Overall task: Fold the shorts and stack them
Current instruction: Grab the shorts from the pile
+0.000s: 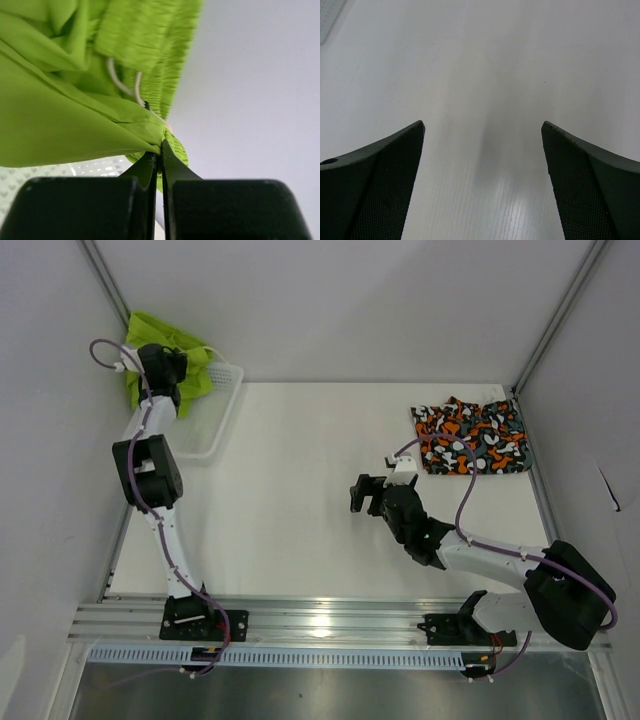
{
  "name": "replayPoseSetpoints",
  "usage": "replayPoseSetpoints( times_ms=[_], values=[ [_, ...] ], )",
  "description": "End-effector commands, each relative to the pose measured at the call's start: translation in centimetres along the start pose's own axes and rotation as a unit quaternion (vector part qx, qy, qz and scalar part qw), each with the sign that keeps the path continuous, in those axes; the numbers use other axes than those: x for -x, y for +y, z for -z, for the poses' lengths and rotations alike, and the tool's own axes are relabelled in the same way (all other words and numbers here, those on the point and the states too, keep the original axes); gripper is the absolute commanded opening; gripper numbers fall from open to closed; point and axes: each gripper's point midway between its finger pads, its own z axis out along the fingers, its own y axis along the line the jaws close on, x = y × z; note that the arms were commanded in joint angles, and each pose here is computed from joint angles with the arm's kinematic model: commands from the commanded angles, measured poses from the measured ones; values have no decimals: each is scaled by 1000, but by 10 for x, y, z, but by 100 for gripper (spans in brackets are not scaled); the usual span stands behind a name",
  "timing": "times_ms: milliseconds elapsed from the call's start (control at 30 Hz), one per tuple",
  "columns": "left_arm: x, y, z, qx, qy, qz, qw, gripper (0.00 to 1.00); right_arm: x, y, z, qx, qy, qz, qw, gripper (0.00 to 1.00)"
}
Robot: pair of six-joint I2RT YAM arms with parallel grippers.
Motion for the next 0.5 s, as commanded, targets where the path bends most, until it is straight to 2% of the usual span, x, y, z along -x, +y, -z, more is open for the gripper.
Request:
replayPoseSetpoints(
  times_ms=[0, 233, 333, 367, 467],
  values=[
    [49, -127, 58, -136, -64, -35, 988, 0, 23, 13, -3, 11, -31, -10, 999, 100],
    [68, -207, 123, -207, -109, -87, 968, 0, 22, 14, -5, 12, -29, -6, 999, 99],
    [84, -248, 165, -236, -156, -117, 952, 0, 21, 15, -6, 13, -27, -4, 1000, 100],
    [93, -268, 188, -252, -181, -139, 941, 0, 19, 15, -6, 12, -24, -2, 1000, 99],
    [94, -309, 233, -281, -217, -172, 919, 0, 19, 16, -7, 14, -23, -2, 1000, 99]
  ],
)
